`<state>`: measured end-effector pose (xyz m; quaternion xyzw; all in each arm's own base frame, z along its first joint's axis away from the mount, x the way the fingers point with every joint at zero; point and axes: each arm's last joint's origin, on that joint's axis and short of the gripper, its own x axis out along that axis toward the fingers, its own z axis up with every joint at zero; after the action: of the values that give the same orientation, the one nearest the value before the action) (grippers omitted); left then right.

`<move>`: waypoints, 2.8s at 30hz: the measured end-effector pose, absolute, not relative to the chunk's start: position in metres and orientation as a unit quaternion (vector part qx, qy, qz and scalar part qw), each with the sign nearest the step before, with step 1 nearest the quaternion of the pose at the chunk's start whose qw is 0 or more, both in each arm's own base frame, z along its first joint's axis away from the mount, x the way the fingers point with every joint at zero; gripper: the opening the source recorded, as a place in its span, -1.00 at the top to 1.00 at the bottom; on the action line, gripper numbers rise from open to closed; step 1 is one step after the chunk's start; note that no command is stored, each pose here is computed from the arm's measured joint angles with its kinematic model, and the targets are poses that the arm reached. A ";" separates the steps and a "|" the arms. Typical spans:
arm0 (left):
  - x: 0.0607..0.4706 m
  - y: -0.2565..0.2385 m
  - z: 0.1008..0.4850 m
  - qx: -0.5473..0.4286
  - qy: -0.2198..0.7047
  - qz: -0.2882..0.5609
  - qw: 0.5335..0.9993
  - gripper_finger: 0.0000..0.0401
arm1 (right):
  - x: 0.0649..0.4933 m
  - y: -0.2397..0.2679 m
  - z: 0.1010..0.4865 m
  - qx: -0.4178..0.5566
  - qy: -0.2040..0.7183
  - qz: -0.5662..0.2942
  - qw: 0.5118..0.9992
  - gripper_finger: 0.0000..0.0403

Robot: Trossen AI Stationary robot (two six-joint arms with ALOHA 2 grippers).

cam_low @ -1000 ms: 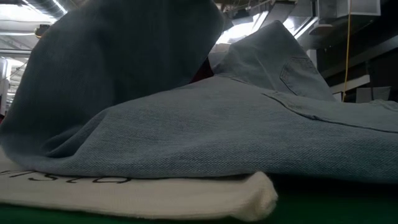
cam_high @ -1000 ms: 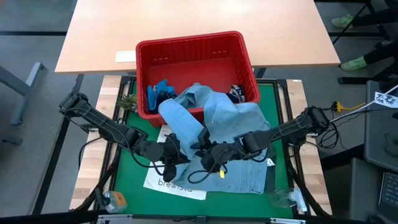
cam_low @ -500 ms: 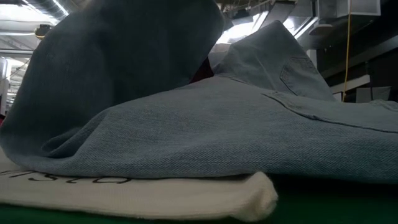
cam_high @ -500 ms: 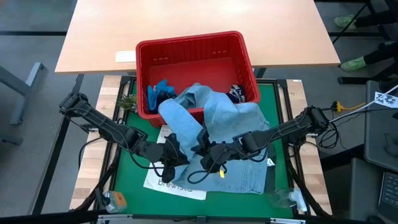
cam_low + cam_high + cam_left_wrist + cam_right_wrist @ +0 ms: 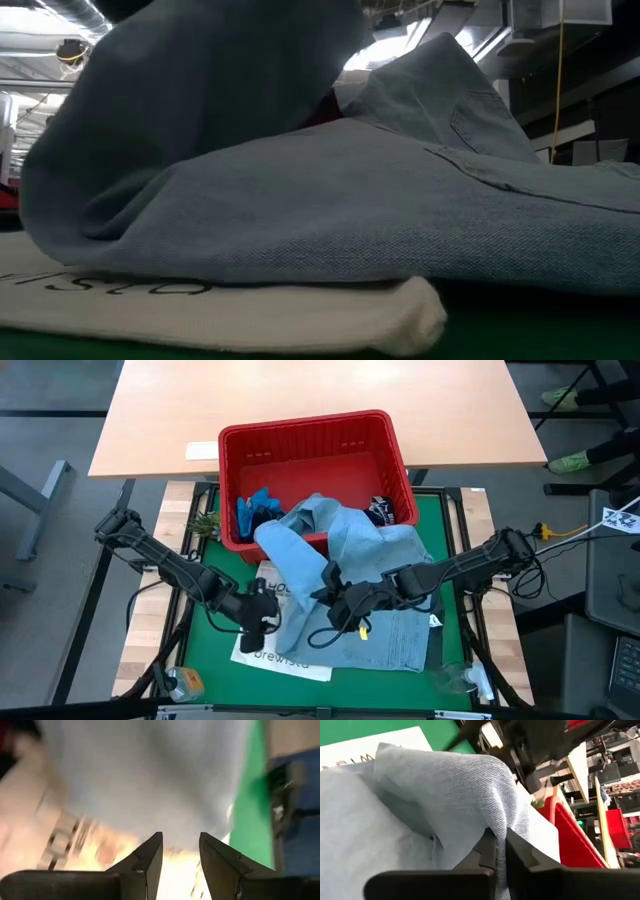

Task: Fold Laundry from Bin
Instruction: Fold the light blue jeans

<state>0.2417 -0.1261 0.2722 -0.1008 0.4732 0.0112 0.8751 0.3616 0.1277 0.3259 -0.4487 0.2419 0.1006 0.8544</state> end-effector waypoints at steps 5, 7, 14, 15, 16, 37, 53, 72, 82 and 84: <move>0.228 -0.124 0.265 -0.096 0.527 0.058 0.842 0.40 | 0.361 0.128 0.325 -0.438 0.243 0.108 0.859 0.93; 0.224 -0.122 0.264 -0.100 0.539 0.079 0.833 0.40 | 0.361 0.128 0.324 -0.438 0.247 0.115 0.857 0.96; 0.223 -0.118 0.265 -0.062 0.520 0.112 0.845 0.40 | 0.359 0.128 0.322 -0.432 0.259 0.122 0.855 0.91; 0.222 -0.118 0.266 -0.054 0.519 0.105 0.847 0.40 | 0.359 0.128 0.322 -0.430 0.260 0.121 0.856 0.90; 0.221 -0.117 0.268 -0.051 0.516 0.100 0.849 0.40 | 0.359 0.128 0.322 -0.429 0.260 0.121 0.857 0.90; 0.183 -0.080 0.331 0.037 0.301 0.209 0.930 0.39 | 0.359 0.129 0.323 -0.423 0.253 0.131 0.860 0.93; 0.208 -0.061 0.316 0.111 0.360 0.234 0.896 0.39 | 0.359 0.129 0.322 -0.424 0.254 0.132 0.860 0.93; 0.216 -0.036 0.313 0.143 0.408 0.216 0.876 0.39 | 0.359 0.129 0.323 -0.424 0.254 0.131 0.860 0.92; 0.218 -0.023 0.312 0.123 0.427 0.202 0.873 0.39 | 0.359 0.129 0.323 -0.424 0.254 0.131 0.860 0.92; 0.219 -0.021 0.312 0.119 0.428 0.205 0.872 0.40 | 0.359 0.129 0.323 -0.424 0.254 0.131 0.860 0.92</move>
<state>0.2187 -0.0207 0.3118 0.1194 0.4281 0.2053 0.8720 0.3594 0.1288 0.3226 -0.4238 0.2535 0.1309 0.8596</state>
